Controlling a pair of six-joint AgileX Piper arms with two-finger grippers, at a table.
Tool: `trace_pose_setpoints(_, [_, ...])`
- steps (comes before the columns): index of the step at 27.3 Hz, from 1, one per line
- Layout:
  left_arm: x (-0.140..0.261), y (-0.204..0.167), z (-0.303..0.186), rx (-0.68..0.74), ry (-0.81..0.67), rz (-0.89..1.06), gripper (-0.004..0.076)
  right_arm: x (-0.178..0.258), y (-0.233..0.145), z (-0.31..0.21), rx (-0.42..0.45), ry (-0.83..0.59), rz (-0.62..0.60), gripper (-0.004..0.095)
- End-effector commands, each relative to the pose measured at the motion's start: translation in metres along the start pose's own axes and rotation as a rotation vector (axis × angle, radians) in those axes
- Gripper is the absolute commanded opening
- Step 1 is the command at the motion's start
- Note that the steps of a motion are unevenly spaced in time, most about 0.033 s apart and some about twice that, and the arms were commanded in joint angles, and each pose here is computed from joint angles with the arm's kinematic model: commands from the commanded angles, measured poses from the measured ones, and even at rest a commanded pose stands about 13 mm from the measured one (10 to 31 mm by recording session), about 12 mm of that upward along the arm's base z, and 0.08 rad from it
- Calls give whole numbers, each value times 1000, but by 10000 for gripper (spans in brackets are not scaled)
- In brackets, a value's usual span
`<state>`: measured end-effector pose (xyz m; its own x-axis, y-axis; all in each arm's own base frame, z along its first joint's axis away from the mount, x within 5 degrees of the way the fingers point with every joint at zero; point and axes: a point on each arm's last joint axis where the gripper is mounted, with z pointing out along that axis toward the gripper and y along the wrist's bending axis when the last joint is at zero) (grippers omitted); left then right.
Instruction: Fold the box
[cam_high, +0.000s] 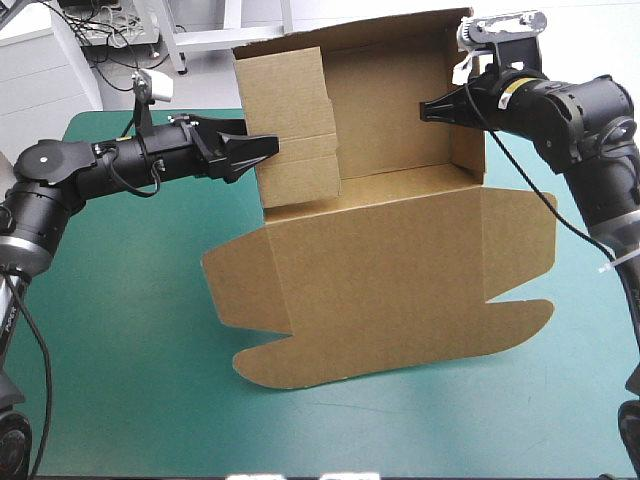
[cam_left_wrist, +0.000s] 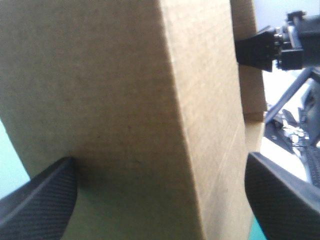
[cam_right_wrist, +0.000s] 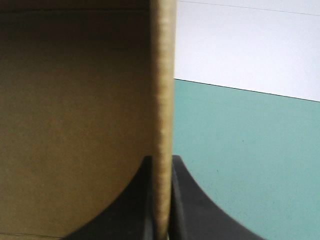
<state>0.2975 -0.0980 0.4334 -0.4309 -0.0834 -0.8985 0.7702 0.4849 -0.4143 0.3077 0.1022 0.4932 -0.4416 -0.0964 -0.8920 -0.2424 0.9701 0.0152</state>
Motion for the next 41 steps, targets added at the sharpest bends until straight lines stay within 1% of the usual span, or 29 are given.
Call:
trace_pose_setpoints(1, [-31,-38,-3,-51,-54,59,638,-19,1,-23,-32,-164,39,-21])
trace_pose_setpoints(5, [-46,-59,5,-225,1,129,631,-19,2,-18,-37,-160,49,-21])
trace_pose_setpoints(8, [-50,-68,10,-355,60,149,603,-20,3,-16,-50,-172,58,-21])
trace_pose_setpoints(10, [-50,-72,16,-409,91,164,587,-20,5,-14,-65,-174,71,-21])
trace_pose_setpoints(14, [-53,-79,25,-497,99,186,579,-19,6,-10,-73,-168,80,-21])
trace_pose_setpoints(18, [-54,-74,31,-631,114,179,575,-19,7,-5,-84,-163,132,-22])
trace_pose_setpoints(20, [-54,-69,33,-675,113,158,575,-19,9,-3,-108,-166,152,-22])
trace_pose_setpoints(24, [-55,-66,33,-709,86,119,575,-21,12,-4,-144,-178,184,-22])
trace_pose_setpoints(31, [-56,-65,33,-720,70,114,573,-19,12,0,-139,-165,178,-22])
trace_pose_setpoints(34, [-56,-66,34,-707,65,106,505,-15,11,7,-126,-130,164,-21])
trace_pose_setpoints(35, [-56,-66,34,-707,65,105,417,-12,11,14,-112,-99,153,-21])
trace_pose_setpoints(36, [-56,-66,34,-707,65,105,379,-11,11,16,-106,-91,149,-21])
trace_pose_setpoints(37, [-56,-66,34,-706,67,103,301,-9,10,19,-93,-80,138,-21])
trace_pose_setpoints(38, [-56,-66,33,-709,73,101,241,-8,10,21,-92,-72,137,-21])
trace_pose_setpoints(41, [-55,-66,33,-711,78,99,160,-7,9,21,-86,-62,133,-21])
